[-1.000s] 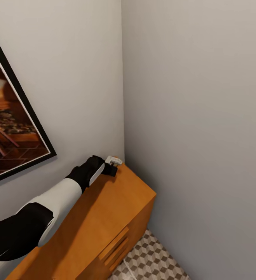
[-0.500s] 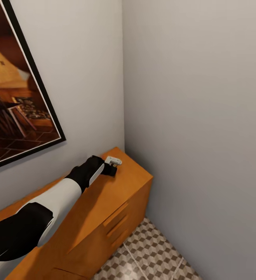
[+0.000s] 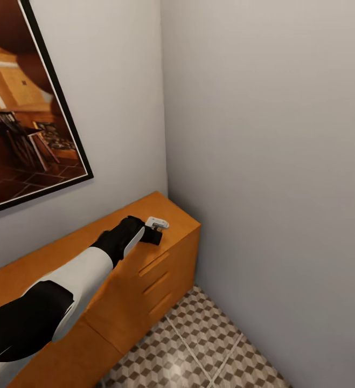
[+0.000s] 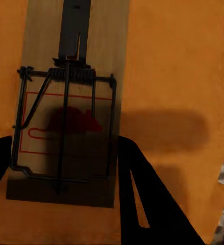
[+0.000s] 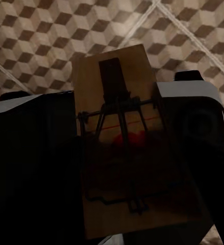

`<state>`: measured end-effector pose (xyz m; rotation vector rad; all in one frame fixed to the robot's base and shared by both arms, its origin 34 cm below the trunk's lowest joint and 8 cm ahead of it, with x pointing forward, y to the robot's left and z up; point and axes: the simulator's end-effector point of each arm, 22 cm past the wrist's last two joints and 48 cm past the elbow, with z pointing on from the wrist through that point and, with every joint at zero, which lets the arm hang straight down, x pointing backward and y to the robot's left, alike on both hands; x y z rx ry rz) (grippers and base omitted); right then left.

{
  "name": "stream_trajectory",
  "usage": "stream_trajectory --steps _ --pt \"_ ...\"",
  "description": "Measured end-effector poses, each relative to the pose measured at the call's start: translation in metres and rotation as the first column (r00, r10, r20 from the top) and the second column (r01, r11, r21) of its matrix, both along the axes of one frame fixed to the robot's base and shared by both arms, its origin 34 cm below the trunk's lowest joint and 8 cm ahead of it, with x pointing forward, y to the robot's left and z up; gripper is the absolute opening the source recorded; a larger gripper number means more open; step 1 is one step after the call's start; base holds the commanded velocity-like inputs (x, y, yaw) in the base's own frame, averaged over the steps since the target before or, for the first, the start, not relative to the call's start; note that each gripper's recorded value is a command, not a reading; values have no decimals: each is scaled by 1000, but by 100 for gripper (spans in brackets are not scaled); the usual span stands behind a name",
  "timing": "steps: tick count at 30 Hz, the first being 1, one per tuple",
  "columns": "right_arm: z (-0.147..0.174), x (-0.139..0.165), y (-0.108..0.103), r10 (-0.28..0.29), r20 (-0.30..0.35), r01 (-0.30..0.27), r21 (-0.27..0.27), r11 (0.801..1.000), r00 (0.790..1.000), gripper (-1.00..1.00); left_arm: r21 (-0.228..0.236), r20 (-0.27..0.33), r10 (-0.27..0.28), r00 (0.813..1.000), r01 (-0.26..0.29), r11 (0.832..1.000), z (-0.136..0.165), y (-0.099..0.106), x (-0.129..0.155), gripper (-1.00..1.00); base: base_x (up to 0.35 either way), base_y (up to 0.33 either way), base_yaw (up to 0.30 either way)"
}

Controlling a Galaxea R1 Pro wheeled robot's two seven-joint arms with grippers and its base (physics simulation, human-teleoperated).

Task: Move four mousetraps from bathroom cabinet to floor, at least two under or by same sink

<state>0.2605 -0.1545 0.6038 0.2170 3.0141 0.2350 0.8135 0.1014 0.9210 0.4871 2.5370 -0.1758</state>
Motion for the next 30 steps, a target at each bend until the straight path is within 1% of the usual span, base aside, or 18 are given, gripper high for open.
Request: stream_trajectory --steps 30 --pt "0 0 -1 0 0 0 -1 1000 1000 -100 0 -4 2 1000 -2 1000 -2 1 -1 -100 -319 -149 0"
